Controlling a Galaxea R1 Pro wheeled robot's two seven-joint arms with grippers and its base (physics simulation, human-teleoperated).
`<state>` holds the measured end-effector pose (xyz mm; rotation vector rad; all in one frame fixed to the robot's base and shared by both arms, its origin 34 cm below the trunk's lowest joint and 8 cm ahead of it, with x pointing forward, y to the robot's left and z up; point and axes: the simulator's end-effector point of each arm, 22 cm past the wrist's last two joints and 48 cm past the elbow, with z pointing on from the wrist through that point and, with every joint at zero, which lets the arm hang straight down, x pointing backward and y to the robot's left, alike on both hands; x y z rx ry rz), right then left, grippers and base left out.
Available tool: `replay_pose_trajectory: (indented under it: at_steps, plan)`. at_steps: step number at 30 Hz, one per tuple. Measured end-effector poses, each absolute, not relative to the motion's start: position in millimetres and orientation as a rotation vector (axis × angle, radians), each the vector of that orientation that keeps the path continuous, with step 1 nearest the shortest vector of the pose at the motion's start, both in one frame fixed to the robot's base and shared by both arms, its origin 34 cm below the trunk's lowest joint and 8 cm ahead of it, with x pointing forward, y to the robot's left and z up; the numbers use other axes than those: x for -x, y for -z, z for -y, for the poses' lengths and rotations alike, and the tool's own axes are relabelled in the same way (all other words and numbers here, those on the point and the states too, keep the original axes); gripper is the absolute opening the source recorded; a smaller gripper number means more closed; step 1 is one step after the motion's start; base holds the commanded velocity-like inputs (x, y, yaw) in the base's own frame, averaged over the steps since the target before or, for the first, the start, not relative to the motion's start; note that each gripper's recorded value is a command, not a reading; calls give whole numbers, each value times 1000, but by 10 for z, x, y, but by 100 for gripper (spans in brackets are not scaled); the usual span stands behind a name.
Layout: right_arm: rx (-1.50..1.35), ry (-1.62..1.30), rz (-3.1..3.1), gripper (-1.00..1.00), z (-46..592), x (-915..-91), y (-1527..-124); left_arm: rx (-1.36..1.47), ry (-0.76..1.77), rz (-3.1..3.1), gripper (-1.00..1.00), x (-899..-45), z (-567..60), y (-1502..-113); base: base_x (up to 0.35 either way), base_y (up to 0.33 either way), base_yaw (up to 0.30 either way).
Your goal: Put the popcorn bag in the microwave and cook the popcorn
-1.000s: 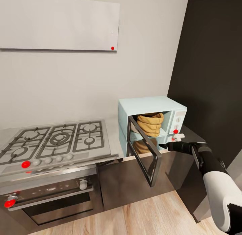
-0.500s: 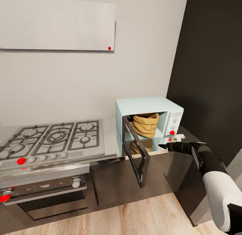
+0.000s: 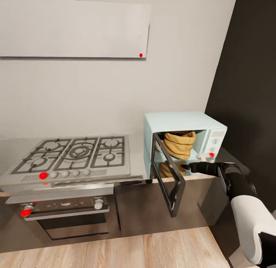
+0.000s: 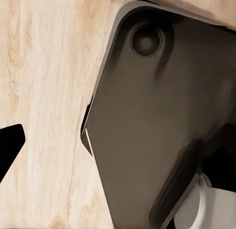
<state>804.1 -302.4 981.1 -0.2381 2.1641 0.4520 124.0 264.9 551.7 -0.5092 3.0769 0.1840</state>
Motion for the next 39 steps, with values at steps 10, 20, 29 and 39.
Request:
replay_pose_trajectory:
  at_steps: [10, 20, 29, 39]
  plan:
    - [124, -437, -2074, 100, 3393, -8109, -10006, 509, -184, -3077, 100, -1240, -2648, -5517, 0, 0, 27]
    - [139, -370, -1925, 100, 3575, -8160, -10165, 509, -184, -3077, 100, -1240, -2648, -5517, 0, 0, 0]
    - [180, -342, -1876, 100, 3548, -8159, -10180, 509, -184, -3077, 100, -1240, -2648, -5517, 0, 0, 0]
    - [54, -308, -1749, 100, 3232, -8365, -10444, 509, -184, -3077, 100, -1240, -2648, -5517, 0, 0, 0]
